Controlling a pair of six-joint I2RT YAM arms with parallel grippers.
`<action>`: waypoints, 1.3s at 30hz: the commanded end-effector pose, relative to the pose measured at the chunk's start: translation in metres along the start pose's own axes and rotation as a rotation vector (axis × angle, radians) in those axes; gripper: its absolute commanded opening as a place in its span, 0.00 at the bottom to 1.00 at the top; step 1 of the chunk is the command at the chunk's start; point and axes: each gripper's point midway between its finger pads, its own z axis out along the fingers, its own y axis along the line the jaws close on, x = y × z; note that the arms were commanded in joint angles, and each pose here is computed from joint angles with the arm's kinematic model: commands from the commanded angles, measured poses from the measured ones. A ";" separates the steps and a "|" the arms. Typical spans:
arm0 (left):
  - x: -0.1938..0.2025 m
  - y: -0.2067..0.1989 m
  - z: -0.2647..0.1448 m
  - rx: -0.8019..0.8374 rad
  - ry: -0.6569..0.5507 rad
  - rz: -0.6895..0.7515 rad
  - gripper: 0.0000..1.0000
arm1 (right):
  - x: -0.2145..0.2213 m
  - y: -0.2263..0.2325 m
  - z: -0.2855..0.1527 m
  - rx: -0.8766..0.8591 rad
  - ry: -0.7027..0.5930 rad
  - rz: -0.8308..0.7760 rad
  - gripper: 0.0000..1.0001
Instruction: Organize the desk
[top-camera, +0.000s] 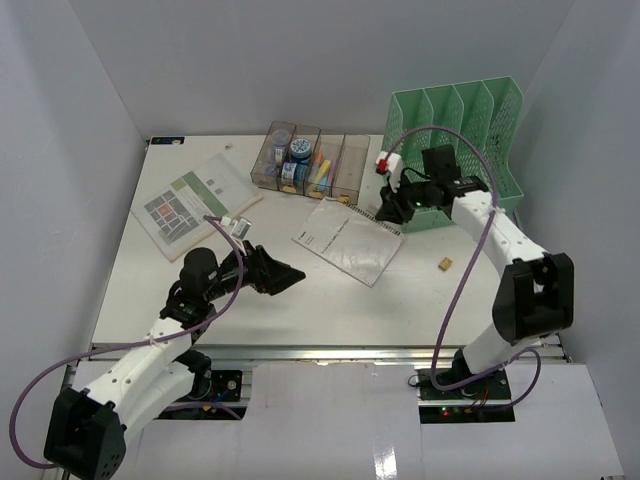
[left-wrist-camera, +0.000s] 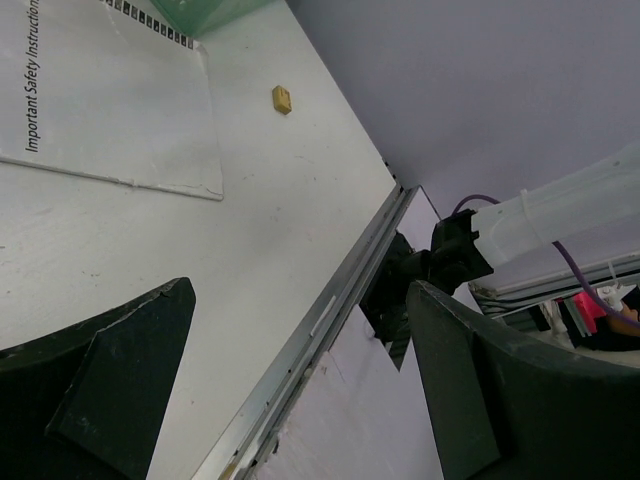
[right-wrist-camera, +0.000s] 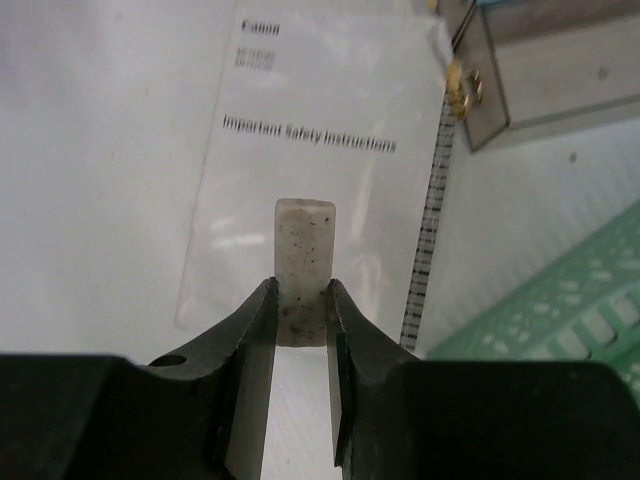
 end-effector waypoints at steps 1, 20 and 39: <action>0.005 0.006 -0.008 -0.051 -0.011 0.002 0.98 | -0.077 -0.058 0.031 0.182 -0.132 0.091 0.08; 0.014 0.020 -0.005 -0.095 0.029 -0.017 0.98 | -0.079 -0.184 0.138 0.512 -0.241 0.249 0.51; 0.070 -0.030 0.092 -0.043 0.306 0.110 0.98 | -0.002 0.033 -0.053 0.022 -0.088 -0.010 0.72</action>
